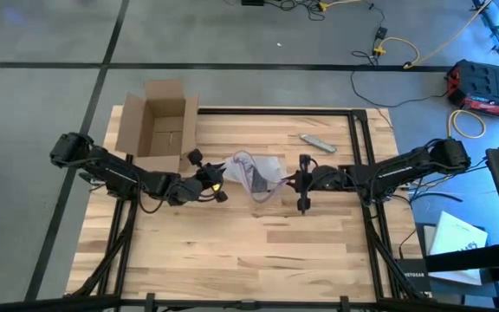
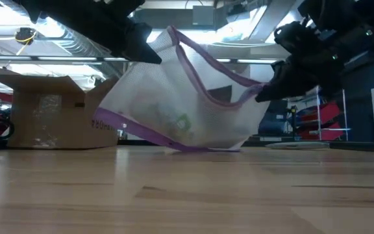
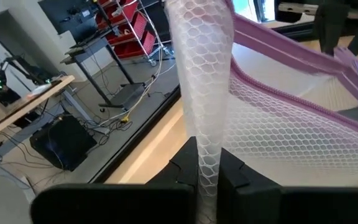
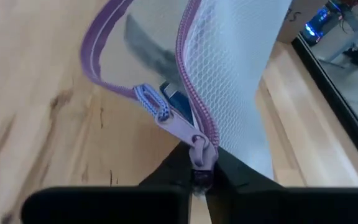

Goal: Unpack boxes
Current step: Close the zip bag

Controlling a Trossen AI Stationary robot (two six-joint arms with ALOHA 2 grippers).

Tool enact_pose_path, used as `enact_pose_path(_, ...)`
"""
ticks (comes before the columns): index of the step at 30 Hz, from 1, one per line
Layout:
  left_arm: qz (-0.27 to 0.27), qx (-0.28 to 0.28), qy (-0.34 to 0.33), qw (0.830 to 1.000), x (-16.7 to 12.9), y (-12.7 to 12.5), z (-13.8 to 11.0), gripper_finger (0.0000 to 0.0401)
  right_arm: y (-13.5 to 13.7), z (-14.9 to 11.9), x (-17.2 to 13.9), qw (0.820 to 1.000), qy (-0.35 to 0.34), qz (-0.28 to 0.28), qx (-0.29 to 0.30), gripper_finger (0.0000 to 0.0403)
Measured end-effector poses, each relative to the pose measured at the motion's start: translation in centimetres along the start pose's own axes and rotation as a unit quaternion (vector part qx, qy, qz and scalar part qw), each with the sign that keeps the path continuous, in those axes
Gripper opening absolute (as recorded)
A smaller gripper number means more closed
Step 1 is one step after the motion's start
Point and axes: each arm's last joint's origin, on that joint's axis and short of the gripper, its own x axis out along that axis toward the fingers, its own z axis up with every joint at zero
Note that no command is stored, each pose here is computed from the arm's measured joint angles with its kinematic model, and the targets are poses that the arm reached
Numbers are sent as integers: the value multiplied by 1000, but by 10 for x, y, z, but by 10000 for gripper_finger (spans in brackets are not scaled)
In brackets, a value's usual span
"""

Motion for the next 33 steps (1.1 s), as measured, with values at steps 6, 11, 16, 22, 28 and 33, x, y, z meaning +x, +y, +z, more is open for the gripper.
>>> enact_pose_path(6,0,45,0,999,0,0,0,37,-3,26,-1,1000,-4,-12,6,4)
enact_pose_path(11,26,64,2,998,1,3,1,84,-7,50,-5,999,38,-6,12,2)
enact_pose_path(16,49,37,-7,998,-2,18,11,129,-16,75,-15,996,82,-38,15,2)
enact_pose_path(22,60,-28,-42,997,-14,48,31,170,-28,108,-28,994,80,-68,24,1)
enact_pose_path(28,-32,-155,-103,982,-27,73,50,221,-30,114,-31,995,72,-69,29,0)
enact_pose_path(33,-130,-157,-82,976,-11,64,75,260,-30,116,-29,994,62,-72,46,0)
